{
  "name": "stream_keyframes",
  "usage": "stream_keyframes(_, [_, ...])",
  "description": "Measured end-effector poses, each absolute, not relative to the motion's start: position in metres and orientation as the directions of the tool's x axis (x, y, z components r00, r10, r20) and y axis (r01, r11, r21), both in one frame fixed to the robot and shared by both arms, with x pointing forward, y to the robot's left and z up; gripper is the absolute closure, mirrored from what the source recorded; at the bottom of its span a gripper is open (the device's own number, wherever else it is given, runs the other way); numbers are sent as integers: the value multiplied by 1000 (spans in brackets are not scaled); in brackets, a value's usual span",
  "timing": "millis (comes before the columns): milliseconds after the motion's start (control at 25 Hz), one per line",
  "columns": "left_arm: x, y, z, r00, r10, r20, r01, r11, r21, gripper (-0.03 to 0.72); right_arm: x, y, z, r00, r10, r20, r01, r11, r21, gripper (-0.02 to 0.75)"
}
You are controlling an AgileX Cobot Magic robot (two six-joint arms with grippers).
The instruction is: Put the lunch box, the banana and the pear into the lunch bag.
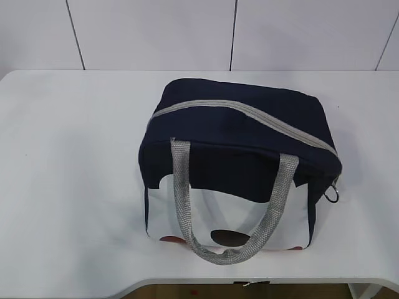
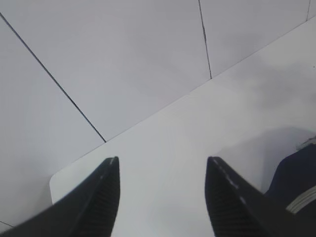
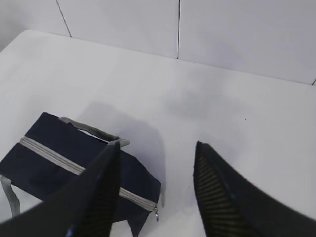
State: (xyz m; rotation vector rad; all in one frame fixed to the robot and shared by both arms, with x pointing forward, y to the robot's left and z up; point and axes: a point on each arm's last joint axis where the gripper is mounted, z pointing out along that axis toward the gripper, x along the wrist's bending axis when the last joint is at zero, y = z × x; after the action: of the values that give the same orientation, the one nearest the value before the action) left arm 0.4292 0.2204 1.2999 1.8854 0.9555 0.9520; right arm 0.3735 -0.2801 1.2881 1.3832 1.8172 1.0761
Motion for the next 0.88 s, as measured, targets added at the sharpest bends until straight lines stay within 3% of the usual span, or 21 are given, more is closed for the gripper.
stream_keyframes(240, [402,233,1305,424,869,254,235,-377,896,276,328,-280,1301,-221,975,8,381,79,921,348])
stream_keyframes(480, [382,240,1286,448,864,229,255,-369,894,284,271,-281,1308,-189,982,-5,273,58,960,348])
stream_keyframes(880, [336,259,1252,463,861,210,258,-357,898,288,192,-303,1276,-117,992,-36,186,58,981,349])
